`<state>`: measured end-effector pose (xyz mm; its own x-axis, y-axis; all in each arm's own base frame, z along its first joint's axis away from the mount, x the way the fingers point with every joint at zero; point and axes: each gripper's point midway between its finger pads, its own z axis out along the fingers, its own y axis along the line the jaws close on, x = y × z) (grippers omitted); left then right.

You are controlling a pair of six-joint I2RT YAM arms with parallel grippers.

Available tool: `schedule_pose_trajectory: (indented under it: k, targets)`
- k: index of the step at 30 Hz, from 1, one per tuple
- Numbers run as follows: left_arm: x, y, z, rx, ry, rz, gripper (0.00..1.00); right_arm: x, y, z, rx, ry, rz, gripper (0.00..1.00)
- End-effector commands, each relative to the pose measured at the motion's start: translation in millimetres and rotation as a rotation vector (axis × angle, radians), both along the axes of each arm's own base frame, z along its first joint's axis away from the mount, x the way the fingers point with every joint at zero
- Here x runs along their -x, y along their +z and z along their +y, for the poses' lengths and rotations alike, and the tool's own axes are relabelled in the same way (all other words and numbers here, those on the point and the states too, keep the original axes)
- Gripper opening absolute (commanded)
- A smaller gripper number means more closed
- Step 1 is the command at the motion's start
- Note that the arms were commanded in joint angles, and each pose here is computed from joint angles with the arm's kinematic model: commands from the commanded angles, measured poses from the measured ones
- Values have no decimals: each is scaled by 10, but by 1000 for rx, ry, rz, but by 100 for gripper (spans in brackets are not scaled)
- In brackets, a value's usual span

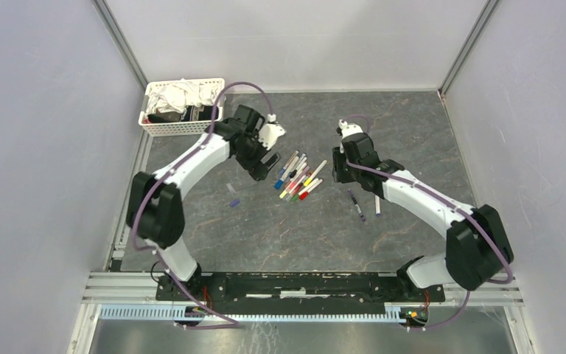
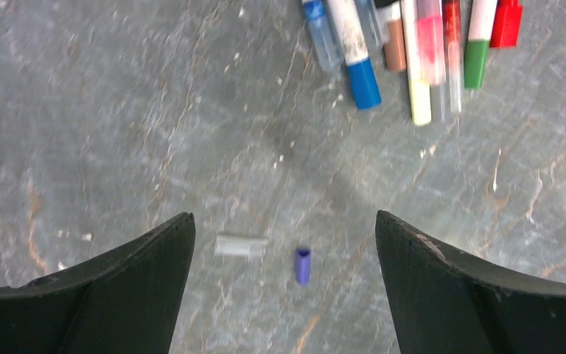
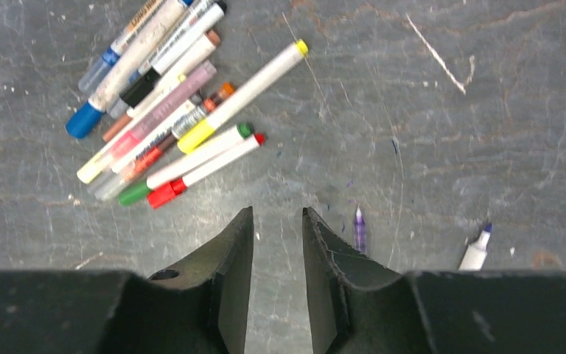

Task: Open the pen caps
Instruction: Pick up the pen from the center of the board.

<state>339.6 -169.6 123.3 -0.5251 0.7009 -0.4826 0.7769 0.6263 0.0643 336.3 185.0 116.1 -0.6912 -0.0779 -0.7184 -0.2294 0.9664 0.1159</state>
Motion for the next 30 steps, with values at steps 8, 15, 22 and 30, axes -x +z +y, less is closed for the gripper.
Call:
schedule_pose_trajectory:
  k: [8,15,22,30]
  targets:
    - [-635,-321,-532,14,14,-36,91,421,153,-225,-94,-44,-60,27]
    - [-590,-576,-620,-17,-11,4,90,496,192,-243,-131,-53,-73,23]
    - [-620,-744,-623,-52,2,13,89,523,206,-248,-140,-51,-74,16]
    - [-639,-891,-667,-70,8,13,87,558,169,-250,-148,-50,-69,14]
